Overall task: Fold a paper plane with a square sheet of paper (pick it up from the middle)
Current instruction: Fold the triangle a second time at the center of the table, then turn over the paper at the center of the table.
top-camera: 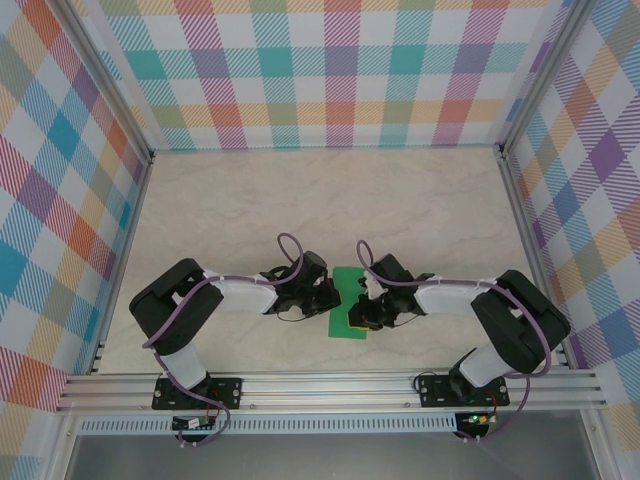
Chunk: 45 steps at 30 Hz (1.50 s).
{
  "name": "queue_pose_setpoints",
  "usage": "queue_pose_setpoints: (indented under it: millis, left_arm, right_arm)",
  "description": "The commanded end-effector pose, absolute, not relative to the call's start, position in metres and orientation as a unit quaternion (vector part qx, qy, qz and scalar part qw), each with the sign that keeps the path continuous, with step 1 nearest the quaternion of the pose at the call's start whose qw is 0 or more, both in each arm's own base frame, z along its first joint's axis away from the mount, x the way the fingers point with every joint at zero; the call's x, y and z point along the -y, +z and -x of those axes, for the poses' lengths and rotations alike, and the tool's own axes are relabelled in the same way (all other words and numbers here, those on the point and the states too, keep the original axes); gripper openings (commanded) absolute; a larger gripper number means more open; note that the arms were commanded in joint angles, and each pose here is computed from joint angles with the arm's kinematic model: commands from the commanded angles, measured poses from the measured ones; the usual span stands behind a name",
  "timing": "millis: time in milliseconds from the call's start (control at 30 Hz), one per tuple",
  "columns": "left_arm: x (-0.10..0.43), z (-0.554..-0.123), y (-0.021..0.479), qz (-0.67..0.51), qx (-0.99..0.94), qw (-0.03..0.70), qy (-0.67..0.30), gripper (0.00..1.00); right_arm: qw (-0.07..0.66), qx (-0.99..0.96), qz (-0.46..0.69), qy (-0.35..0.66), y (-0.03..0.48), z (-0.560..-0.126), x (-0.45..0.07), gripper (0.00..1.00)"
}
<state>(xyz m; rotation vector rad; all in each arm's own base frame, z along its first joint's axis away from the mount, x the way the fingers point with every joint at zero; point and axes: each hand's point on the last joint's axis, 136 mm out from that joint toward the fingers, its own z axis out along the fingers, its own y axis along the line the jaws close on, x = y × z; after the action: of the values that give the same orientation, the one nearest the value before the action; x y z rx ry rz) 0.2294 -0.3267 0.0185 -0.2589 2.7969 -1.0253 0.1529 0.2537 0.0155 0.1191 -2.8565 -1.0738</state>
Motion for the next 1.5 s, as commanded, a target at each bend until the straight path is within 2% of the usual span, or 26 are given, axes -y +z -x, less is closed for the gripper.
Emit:
queue_pose_setpoints:
  millis: [0, 267, 433, 533, 733, 800, 1000, 1133, 1467]
  left_arm:
    - [0.296, -0.217, -0.012, 0.106, -0.956, 0.065, -0.264, 0.06]
    - [0.297, -0.218, -0.011, 0.106, -0.956, 0.067, -0.265, 0.06]
    - [0.298, -0.219, -0.009, 0.106, -0.955, 0.067, -0.267, 0.06]
    - [0.298, -0.219, -0.009, 0.106, -0.955, 0.067, -0.267, 0.06]
    - [0.3, -0.22, -0.007, 0.104, -0.955, 0.067, -0.271, 0.06]
    - [0.301, -0.221, -0.006, 0.104, -0.954, 0.068, -0.272, 0.06]
    - [0.308, -0.223, 0.006, 0.098, -0.949, 0.071, -0.289, 0.07]
    - [0.312, -0.226, 0.016, 0.095, -0.946, 0.078, -0.3, 0.07]
    - [0.315, -0.228, 0.02, 0.095, -0.944, 0.08, -0.305, 0.07]
  right_arm:
    - [0.066, 0.942, -0.025, -0.328, 0.013, -0.135, -0.239, 0.16]
    - [0.093, 0.95, -0.008, -0.298, -0.014, -0.116, -0.22, 0.17]
    - [0.065, 0.946, -0.013, -0.317, 0.006, -0.117, -0.22, 0.18]
    - [0.048, 0.941, -0.018, -0.334, 0.016, -0.116, -0.22, 0.23]
    - [0.075, 0.948, -0.009, -0.309, 0.0, -0.106, -0.21, 0.21]
    - [0.058, 0.946, -0.011, -0.318, 0.01, -0.112, -0.213, 0.22]
    - [-0.022, 0.952, 0.011, -0.307, 0.041, -0.149, -0.204, 0.33]
    - [-0.023, 0.946, 0.028, -0.321, 0.045, -0.168, -0.21, 0.39]
    - [-0.012, 0.942, 0.033, -0.332, 0.039, -0.193, -0.232, 0.42]
